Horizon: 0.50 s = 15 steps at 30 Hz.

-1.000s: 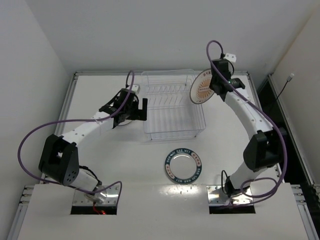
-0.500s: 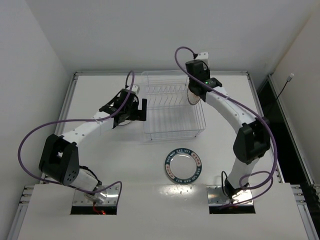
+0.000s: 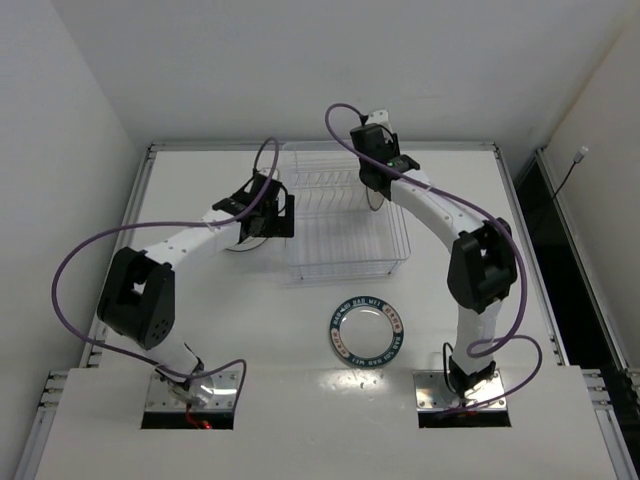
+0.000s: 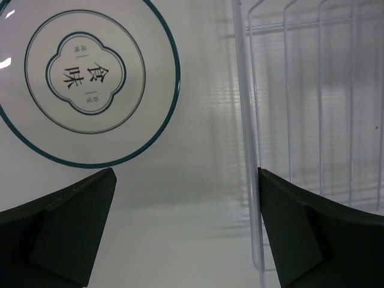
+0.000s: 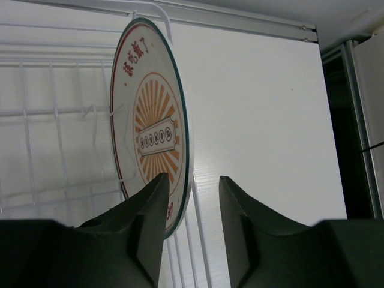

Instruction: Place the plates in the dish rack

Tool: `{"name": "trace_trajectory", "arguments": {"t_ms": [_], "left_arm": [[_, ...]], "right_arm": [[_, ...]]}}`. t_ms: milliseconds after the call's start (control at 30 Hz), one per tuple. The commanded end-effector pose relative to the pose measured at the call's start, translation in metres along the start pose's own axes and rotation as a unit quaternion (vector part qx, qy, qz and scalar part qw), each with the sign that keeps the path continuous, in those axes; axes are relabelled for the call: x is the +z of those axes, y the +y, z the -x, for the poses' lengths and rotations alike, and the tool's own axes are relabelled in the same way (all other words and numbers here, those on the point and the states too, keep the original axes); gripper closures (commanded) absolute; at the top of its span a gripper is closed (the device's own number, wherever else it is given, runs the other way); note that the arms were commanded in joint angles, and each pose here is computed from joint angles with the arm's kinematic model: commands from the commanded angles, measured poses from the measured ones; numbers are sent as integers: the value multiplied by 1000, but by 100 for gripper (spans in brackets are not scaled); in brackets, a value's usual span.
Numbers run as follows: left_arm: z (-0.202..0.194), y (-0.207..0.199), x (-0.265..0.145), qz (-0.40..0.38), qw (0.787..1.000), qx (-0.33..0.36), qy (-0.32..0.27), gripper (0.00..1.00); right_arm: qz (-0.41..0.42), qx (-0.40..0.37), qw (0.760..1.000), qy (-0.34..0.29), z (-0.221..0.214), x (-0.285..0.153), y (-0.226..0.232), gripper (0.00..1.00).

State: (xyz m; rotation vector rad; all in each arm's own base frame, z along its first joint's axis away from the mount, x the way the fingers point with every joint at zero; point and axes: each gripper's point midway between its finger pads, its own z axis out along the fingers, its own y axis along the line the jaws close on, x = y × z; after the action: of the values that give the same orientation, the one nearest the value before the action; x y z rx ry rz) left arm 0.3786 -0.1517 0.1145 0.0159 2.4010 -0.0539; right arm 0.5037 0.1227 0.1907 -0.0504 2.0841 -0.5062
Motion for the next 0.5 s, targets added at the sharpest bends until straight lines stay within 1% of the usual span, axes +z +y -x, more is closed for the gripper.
{"name": "trace_trajectory", "arguments": {"t_ms": [0,33,67,133,167,200,233,267,300,333,367,400,433,467], "left_arm": [[-6,41,9,93,995,-32,26,0],[-6,48,11,104,993,-41,30,0],[-5,57,15,116,991,-64,35,0],[-6,70,16,129,987,-86,38,0],[-5,74,17,130,986,-101,39,0],[-7,88,19,137,982,-121,46,0],[-10,93,22,135,980,-139,50,0],[-15,94,24,122,979,-154,62,0],[-19,109,27,127,973,-180,66,0],[-16,109,29,110,971,-201,68,0],[-23,115,30,107,968,-212,78,0],[-25,129,32,111,961,-240,80,0],[-27,129,35,95,957,-259,91,0],[-33,132,40,91,954,-268,100,0]], "right_arm": [[30,37,999,-12,22,-12,-2,63],[30,43,999,-11,24,-13,-2,61],[31,50,998,-13,29,-23,-10,56],[30,56,998,-26,37,-37,-16,48],[42,66,997,-30,40,-43,-17,36],[51,77,995,-36,44,-50,-20,32],[58,85,994,-47,50,-63,-29,30],[73,96,991,-51,53,-70,-29,27],[83,102,990,-53,52,-76,-30,26],[103,111,986,-65,60,-90,-34,24],[113,115,985,-65,58,-94,-34,24],[122,118,983,-69,59,-100,-35,23],[136,130,979,-78,64,-111,-38,21],[142,128,979,-76,61,-113,-38,20]]}}
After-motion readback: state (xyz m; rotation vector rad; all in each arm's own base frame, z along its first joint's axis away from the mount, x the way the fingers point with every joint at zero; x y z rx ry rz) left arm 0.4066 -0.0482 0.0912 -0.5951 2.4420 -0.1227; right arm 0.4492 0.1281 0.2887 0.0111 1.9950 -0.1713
